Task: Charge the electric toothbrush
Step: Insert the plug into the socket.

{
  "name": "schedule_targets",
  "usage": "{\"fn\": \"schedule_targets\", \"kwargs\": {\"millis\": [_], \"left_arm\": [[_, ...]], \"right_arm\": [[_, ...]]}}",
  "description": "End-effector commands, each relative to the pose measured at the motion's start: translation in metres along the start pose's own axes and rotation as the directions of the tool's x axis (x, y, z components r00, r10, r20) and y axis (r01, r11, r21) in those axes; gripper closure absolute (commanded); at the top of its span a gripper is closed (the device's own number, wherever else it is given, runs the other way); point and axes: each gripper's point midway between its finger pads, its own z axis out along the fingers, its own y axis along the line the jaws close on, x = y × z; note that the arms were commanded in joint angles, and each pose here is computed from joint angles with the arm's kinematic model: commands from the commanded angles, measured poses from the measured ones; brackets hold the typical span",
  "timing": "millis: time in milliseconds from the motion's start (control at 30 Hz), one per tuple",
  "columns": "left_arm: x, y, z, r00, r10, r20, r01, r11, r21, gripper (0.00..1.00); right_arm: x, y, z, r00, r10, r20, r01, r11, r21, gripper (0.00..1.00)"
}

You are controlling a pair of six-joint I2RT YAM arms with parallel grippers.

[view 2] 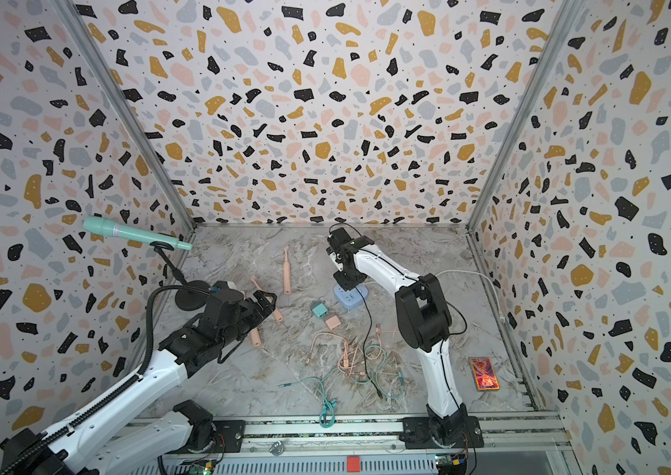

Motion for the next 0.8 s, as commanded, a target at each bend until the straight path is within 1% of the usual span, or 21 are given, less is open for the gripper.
{"fn": "schedule_targets", "kwargs": {"millis": [0, 167, 267, 400, 500, 667, 767], "left_arm": [[0.004, -0.006, 0.002, 1.000, -0.001, -0.029, 0.001, 1.000, 0.031, 0.00], [0.011, -0.002, 0.003, 0.997, 0.037, -0.074, -0.036, 0.999, 0.009, 0.00], [0.017, 0.001, 0.004, 0.994, 0.042, -0.100, -0.042, 0.999, 0.008, 0.00], [0.025, 0.005, 0.009, 0.988, 0.062, -0.144, -0.063, 0.998, 0.000, 0.00], [0.032, 0.006, 0.012, 0.981, 0.081, -0.179, -0.084, 0.996, -0.007, 0.00], [0.037, 0.004, 0.013, 0.972, 0.096, -0.215, -0.098, 0.995, 0.002, 0.00], [0.041, 0.005, 0.012, 0.968, 0.099, -0.232, -0.099, 0.995, 0.010, 0.00]], "right_arm": [[0.020, 0.001, 0.015, 0.990, 0.028, -0.140, -0.033, 0.999, -0.032, 1.00], [0.030, 0.002, 0.038, 0.976, 0.025, -0.215, -0.036, 0.998, -0.047, 1.00], [0.032, -0.001, 0.049, 0.968, 0.049, -0.248, -0.059, 0.998, -0.036, 1.00], [0.029, 0.001, 0.057, 0.965, 0.074, -0.250, -0.093, 0.993, -0.067, 1.00], [0.020, -0.002, 0.050, 0.971, 0.095, -0.220, -0.112, 0.991, -0.070, 1.00], [-0.005, -0.008, 0.016, 0.986, 0.128, -0.109, -0.137, 0.988, -0.076, 1.00], [-0.012, -0.011, 0.016, 0.986, 0.137, -0.093, -0.145, 0.987, -0.076, 1.00]]}}
